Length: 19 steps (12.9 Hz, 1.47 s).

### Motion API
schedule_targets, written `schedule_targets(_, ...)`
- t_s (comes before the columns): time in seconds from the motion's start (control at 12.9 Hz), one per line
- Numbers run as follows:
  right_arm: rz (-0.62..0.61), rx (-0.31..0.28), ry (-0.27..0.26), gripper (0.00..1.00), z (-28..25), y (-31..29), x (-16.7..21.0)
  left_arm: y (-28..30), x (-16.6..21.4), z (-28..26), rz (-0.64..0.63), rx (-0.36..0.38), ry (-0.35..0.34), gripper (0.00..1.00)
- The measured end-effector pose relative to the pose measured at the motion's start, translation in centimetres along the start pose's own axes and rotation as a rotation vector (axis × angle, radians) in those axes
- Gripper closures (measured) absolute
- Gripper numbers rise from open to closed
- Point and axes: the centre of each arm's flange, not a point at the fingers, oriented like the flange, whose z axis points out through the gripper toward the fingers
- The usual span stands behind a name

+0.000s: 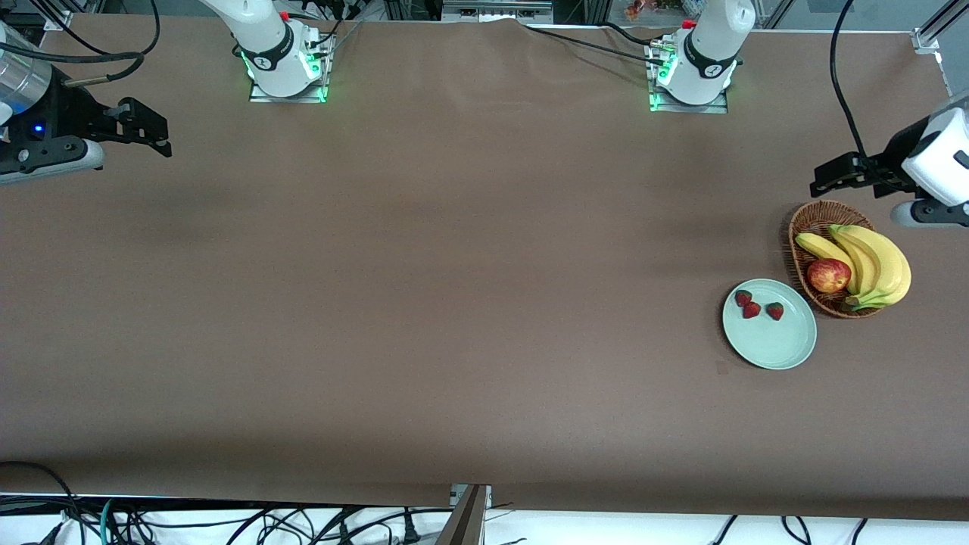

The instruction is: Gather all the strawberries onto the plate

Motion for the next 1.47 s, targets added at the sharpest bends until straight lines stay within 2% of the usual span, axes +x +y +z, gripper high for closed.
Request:
schedule_targets(0.23,0.028,0.007,-0.011,0.0,0.0,1.8,-0.4,1.7,-0.2,0.5,0.027,0.004,-0.014,0.0)
schedule_targets(0.7,0.056,0.016,-0.016,0.0,-1.8,3.3,-1.5,1.6,0.1,0.2,0.025,0.004,-0.005,0.0)
schedule_targets(1.24,0.049,0.017,-0.036,0.0,-0.3,3.0,-0.1,1.6,0.3,0.4,0.023,0.004,-0.007,0.0)
schedule_targets(1.47,0.051,0.015,-0.024,0.0,0.0,3.1,0.4,1.6,0.3,0.3,0.023,0.004,-0.007,0.0)
